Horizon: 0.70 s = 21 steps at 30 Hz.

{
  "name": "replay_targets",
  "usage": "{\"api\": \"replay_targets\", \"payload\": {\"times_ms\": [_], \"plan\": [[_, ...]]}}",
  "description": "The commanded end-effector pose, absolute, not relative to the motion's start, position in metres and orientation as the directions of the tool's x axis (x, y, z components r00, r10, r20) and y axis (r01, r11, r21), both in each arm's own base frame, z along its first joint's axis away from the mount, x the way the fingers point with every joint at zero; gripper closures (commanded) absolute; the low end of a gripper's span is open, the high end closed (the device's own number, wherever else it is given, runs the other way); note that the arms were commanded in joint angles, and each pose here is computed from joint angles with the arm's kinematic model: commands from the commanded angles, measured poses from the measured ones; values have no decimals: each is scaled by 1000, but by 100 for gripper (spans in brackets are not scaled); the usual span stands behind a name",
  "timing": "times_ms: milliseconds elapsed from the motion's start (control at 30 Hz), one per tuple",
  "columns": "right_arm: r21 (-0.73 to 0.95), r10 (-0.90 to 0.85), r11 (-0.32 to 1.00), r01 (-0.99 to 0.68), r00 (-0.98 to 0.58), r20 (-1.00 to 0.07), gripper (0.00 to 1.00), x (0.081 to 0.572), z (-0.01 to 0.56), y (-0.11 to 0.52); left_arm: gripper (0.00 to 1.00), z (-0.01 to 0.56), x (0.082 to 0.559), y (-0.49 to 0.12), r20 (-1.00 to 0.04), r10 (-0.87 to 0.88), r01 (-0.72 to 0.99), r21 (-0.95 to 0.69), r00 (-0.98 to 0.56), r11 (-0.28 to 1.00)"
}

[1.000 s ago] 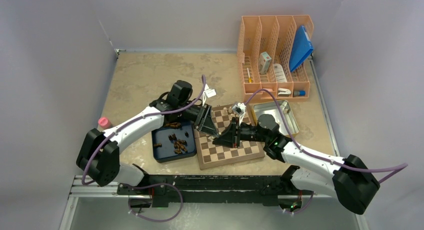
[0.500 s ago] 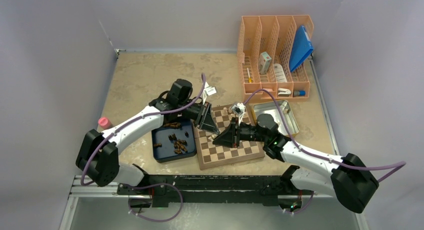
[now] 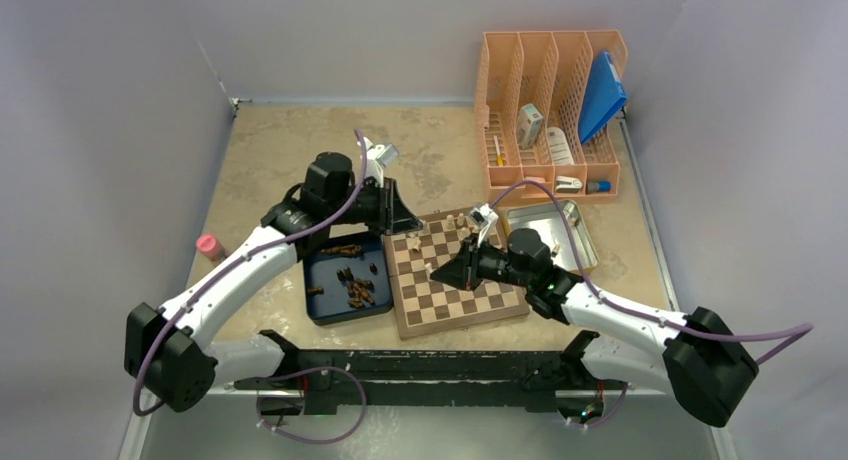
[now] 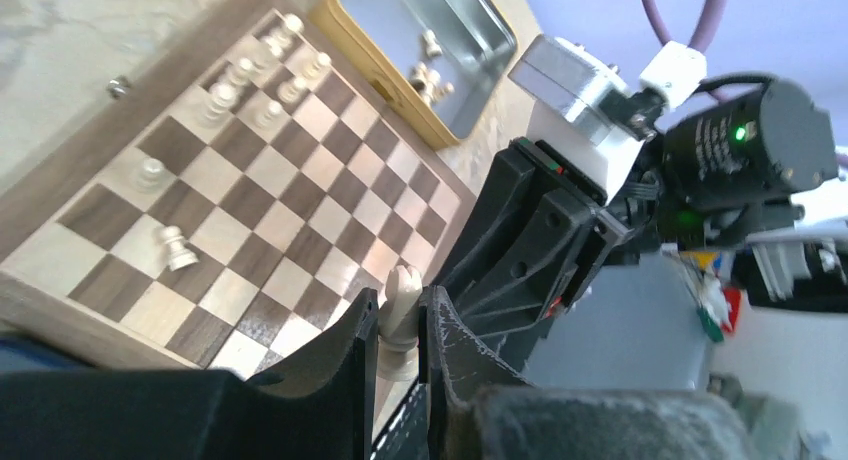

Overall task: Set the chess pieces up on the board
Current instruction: Place the chess piece on the chessboard.

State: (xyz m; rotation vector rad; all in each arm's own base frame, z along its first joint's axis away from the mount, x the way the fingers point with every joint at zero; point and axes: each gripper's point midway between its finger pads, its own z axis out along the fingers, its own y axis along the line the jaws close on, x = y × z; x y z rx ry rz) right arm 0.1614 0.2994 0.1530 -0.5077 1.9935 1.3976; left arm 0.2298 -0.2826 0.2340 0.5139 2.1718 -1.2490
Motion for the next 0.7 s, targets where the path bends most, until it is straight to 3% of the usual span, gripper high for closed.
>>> {"api": "replay_targets", "payload": {"times_ms": [0,267,667], "plan": [[663,176,564,-492,-713,-679,100,203,142,286,100,248,259,-265,-702,-145,497,-619,-697,609],[526,110,789,-318,-768,-631,97,233,86,269,100,249,259,-244,-725,-194,446,-587,-660,676],[331,11,915,-230,-807,-591,88,244,75,243,100,260,237,-212,-784,-179,447,-508,-595,736]]}}
